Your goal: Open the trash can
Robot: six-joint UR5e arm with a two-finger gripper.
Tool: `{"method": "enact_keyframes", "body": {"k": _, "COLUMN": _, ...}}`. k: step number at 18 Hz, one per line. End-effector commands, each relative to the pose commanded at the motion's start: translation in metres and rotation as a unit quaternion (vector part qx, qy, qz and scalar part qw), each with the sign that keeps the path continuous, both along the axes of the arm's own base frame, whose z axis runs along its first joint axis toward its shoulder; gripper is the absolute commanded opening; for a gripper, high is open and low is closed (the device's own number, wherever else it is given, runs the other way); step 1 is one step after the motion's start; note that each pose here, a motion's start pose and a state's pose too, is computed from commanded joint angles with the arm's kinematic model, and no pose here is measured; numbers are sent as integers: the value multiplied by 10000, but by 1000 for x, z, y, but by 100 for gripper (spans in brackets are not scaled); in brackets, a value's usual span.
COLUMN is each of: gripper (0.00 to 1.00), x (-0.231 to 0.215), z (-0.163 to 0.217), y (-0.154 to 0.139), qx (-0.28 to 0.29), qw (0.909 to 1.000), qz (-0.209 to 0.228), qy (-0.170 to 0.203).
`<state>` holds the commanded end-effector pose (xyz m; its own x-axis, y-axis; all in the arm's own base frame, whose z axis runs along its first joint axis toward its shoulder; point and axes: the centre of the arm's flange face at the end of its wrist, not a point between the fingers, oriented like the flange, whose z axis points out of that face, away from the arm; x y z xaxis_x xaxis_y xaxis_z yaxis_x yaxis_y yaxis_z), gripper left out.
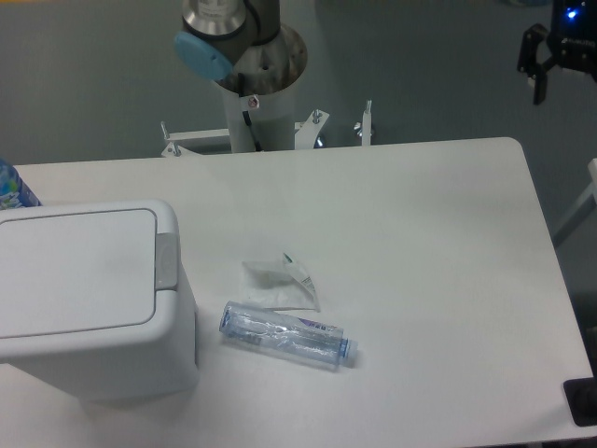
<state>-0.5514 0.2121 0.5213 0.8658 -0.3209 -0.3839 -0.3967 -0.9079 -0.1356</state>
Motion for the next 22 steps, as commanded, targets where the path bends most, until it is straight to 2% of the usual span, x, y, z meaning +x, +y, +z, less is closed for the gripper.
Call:
{"method": "enact_keyframes", "body": {"k": 6, "gripper": 100, "x": 19, "z": 11, "y": 16, "qx": 68, "qw": 10000, "qz": -20, "qy": 0}}
{"method": "enact_keyframes", "body": {"k": 11, "gripper": 100, "x": 39, "z": 13, "y": 56, "qx": 435, "qw": 9965, "qz": 648, "qy": -312}}
{"method": "enact_keyframes", "body": {"k": 14, "gripper": 100, "x": 51, "z": 14, "y": 80, "qx": 721, "qw": 9889, "qz": 1179, "qy": -545}}
{"method": "enact_keyframes", "body": {"k": 17, "gripper": 100, "x": 54, "z": 21, "y": 97, "qx": 1340, "qw": 9741, "qz": 1615, "qy": -841}}
{"method": "enact_keyframes", "body": {"k": 20, "gripper": 100, "x": 63, "z": 23, "y": 108, "qx": 1776, "qw": 9461, "qz": 2393, "qy": -1266}}
{"method": "enact_keyframes", "body": {"k": 22, "gripper": 100, "x": 82, "z": 29, "y": 135, "qx": 1919, "qw": 9318, "qz": 2692, "qy": -1497}}
